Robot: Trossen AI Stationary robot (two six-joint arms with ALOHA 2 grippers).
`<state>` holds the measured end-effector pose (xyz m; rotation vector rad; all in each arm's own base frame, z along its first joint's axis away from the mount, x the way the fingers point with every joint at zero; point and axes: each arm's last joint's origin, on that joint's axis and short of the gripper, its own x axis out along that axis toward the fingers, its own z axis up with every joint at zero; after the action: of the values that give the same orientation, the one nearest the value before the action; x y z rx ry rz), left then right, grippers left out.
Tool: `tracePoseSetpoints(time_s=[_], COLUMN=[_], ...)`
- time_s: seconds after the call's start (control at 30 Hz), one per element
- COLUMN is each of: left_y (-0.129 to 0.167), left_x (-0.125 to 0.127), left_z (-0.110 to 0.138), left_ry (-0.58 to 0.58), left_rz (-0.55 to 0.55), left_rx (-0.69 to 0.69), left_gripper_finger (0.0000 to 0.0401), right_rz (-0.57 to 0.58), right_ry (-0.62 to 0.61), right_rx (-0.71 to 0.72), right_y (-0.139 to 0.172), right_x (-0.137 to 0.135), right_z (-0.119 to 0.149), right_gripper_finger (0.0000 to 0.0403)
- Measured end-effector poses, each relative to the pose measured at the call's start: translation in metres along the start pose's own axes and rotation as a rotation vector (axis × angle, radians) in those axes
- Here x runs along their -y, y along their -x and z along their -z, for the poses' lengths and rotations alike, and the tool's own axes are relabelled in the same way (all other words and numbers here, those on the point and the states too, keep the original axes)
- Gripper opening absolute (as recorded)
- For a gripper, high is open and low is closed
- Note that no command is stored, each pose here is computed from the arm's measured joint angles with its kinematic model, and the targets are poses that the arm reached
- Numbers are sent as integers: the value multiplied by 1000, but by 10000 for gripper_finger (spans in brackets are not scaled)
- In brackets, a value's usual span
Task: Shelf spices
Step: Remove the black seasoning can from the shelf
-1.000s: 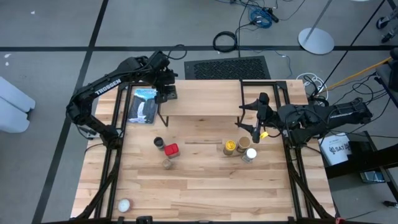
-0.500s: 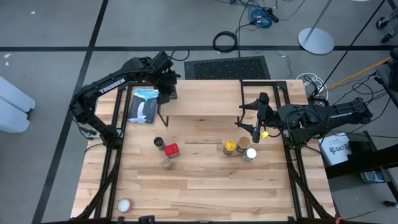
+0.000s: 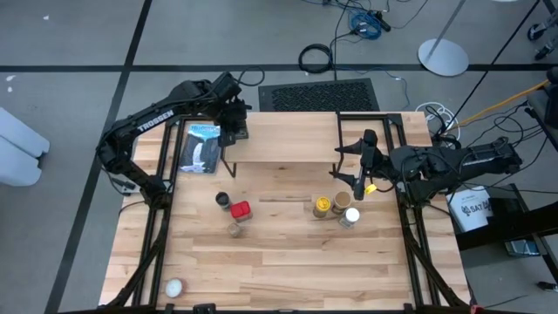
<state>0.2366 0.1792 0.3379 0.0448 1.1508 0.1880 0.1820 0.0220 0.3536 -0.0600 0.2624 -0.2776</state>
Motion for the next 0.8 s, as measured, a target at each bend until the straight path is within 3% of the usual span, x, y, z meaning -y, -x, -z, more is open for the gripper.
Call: tracePoseSetpoints(time_s=[0.17, 0.6, 0.8], left_y=[0, 12, 33], left_x=[0, 16, 36], left_z=[0, -11, -27], left_ry=[1, -47, -77], left_rz=[12, 47, 167], left_rx=[4, 23, 152], left_gripper_finger=[139, 160, 161], right_rz=[0, 1, 7], right_ry=[0, -38, -74], right_rx=[0, -15, -50], right_y=[0, -4, -22], right_x=[0, -2, -11], right_z=[0, 2, 6], right_gripper_finger=[313, 313, 313])
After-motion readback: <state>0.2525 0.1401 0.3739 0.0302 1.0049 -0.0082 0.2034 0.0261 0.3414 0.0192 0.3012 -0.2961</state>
